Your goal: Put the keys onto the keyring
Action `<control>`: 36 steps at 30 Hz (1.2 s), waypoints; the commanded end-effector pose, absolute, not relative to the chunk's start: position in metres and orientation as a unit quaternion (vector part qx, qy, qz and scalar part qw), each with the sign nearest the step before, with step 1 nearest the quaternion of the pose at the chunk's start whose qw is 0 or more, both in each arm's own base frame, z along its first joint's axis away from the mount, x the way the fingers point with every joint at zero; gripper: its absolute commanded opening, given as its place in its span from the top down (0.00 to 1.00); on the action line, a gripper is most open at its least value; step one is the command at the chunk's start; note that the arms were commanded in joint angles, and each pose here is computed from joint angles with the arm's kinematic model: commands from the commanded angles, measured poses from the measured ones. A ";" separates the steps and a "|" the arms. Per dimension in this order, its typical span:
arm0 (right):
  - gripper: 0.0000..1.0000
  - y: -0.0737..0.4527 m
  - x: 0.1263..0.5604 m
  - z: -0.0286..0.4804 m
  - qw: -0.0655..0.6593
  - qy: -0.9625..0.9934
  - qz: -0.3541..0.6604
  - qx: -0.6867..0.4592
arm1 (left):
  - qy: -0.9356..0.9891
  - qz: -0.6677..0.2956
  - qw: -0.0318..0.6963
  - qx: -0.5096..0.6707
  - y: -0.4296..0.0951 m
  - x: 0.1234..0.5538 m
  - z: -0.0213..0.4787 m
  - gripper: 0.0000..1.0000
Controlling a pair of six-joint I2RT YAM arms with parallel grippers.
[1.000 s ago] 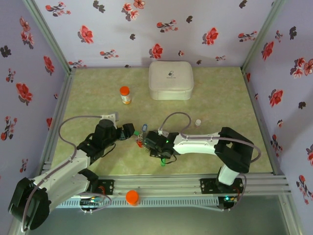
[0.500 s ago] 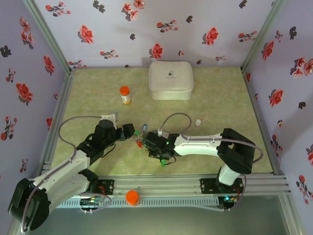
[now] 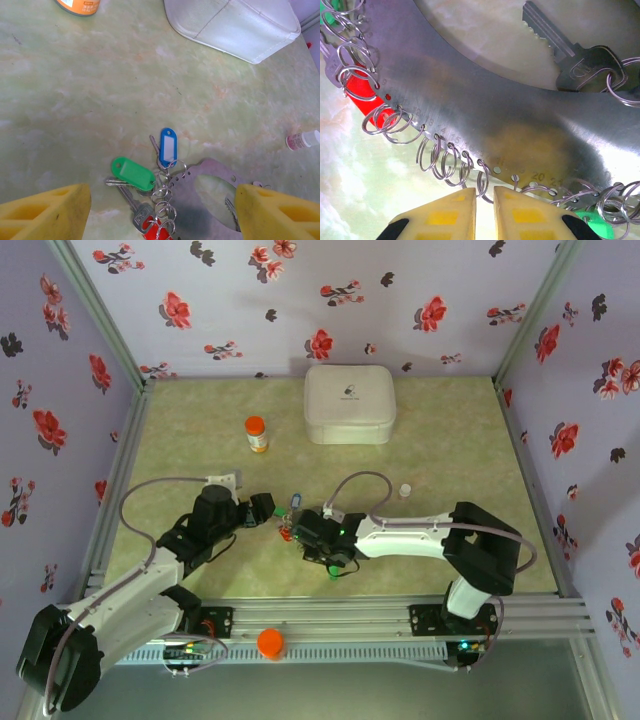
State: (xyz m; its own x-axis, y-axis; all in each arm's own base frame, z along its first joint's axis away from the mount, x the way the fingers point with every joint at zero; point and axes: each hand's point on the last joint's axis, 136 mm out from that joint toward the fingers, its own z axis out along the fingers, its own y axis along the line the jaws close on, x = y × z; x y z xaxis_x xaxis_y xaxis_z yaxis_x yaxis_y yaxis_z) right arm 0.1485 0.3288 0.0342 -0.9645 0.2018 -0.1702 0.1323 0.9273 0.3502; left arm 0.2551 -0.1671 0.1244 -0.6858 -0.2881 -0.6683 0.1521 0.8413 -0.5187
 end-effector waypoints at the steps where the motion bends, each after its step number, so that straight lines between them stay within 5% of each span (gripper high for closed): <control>1: 0.83 0.334 0.149 0.033 0.098 0.976 0.172 0.093 | 0.868 -0.286 0.406 -0.031 -0.168 0.257 0.129 0.24; 16: 0.85 0.338 0.151 0.030 0.092 0.976 0.176 0.093 | 0.868 -0.285 0.405 -0.031 -0.167 0.257 0.129 0.24; 27: 1.00 0.334 0.155 0.031 0.099 0.976 0.172 0.091 | 0.868 -0.284 0.405 -0.030 -0.166 0.256 0.130 0.25; 36: 1.00 0.315 0.156 0.042 0.113 0.979 0.151 0.072 | 0.872 -0.285 0.398 -0.025 -0.168 0.254 0.128 0.25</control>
State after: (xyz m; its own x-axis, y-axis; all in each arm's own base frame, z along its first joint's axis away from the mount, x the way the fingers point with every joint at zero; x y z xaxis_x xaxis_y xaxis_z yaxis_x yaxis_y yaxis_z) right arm 0.1503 0.3278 0.0298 -0.9690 0.1899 -0.1582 0.1273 0.9321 0.3390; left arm 0.2550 -0.1666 0.1268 -0.6803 -0.2936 -0.6715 0.1564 0.8370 -0.5244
